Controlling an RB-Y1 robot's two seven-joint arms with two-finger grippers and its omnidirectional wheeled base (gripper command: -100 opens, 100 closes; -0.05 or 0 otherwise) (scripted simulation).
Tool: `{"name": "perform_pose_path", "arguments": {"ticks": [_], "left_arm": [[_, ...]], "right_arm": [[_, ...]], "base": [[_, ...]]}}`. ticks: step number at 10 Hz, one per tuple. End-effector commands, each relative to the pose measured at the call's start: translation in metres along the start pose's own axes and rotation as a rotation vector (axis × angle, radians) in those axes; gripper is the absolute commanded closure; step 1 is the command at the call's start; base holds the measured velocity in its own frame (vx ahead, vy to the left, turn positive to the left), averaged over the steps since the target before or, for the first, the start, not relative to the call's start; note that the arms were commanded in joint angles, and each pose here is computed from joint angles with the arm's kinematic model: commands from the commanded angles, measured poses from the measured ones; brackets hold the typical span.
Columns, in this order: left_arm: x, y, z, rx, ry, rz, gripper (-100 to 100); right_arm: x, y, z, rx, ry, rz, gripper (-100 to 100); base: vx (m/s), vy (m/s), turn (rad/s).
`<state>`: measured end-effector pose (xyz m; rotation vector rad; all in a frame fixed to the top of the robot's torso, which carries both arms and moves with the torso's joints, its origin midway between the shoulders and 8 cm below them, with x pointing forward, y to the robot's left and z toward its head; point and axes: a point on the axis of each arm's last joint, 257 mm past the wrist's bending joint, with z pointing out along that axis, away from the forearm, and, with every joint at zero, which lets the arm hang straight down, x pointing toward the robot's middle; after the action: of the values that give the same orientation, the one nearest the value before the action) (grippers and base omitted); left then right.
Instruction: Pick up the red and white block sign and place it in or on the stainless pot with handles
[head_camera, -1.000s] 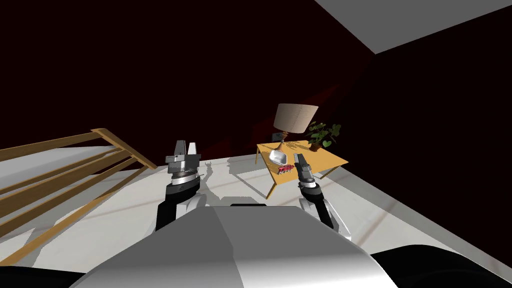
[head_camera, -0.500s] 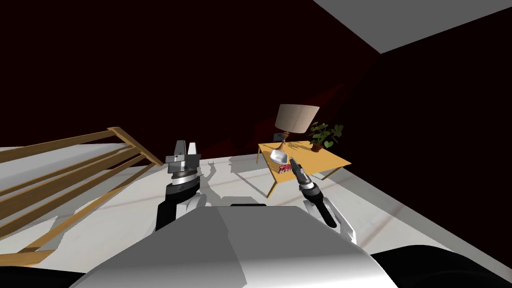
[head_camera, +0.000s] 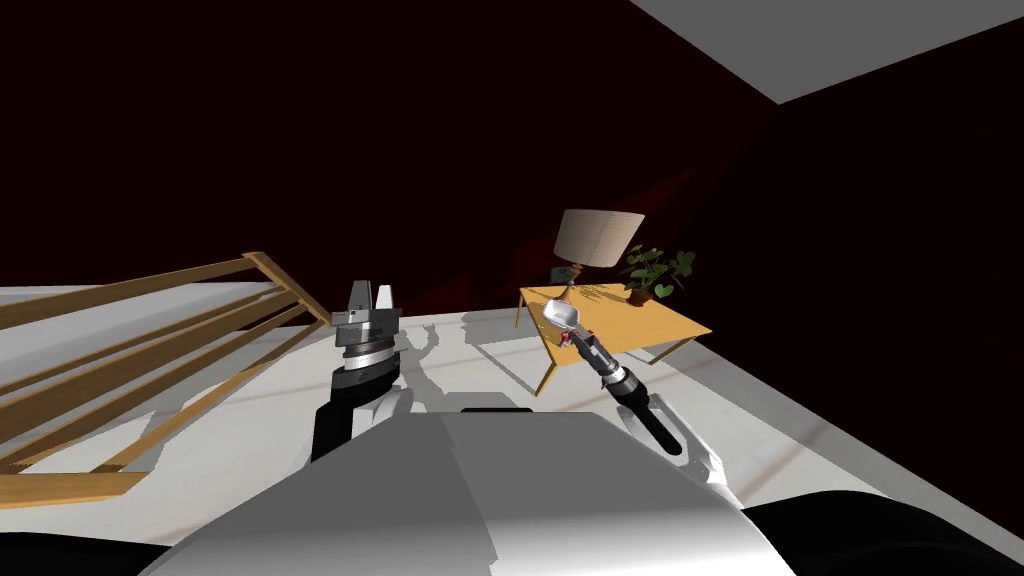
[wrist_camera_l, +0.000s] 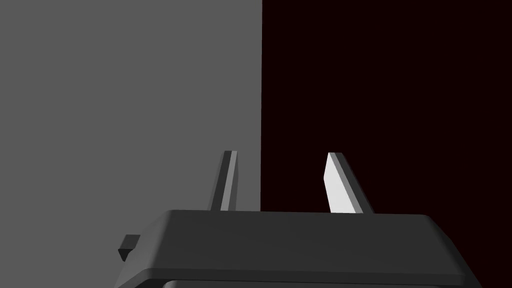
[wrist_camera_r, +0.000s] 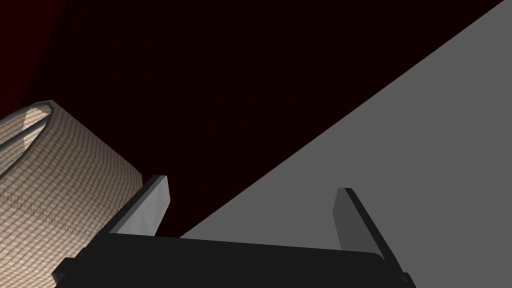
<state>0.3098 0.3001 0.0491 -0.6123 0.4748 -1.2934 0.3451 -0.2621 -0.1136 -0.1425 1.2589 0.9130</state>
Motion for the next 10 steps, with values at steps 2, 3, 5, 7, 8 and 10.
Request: {"name": "perform_pose_path", "arguments": {"ticks": [2,3,5,7,8,10], "left_arm": [[0.000,0.000,0.000,0.000,0.000,0.000,0],[0.000,0.000,0.000,0.000,0.000,0.000,0],[0.000,0.000,0.000,0.000,0.000,0.000,0],[0.000,0.000,0.000,0.000,0.000,0.000,0],[0.000,0.000,0.000,0.000,0.000,0.000,0],[0.000,0.000,0.000,0.000,0.000,0.000,0]], "right_arm": [[0.030,-0.011,-0.014,-0.011,0.129,-0.066,-100],[0.033,-0.014,-0.016,-0.005,0.141,-0.070,-100],[0.052,-0.023,-0.029,-0.012,0.231,-0.114,-100],[0.069,-0.033,-0.043,-0.020,0.324,-0.158,-100],[0.082,-0.041,-0.056,-0.034,0.401,-0.194,-100],[0.097,-0.054,-0.076,-0.039,0.497,-0.235,-100]], "base": [[-0.009,0.005,0.058],[-0.004,0.005,0.044],[0.004,0.007,0.064],[0.011,0.007,0.065],[0.023,0.010,0.088],[0.025,0.007,0.077]]}}
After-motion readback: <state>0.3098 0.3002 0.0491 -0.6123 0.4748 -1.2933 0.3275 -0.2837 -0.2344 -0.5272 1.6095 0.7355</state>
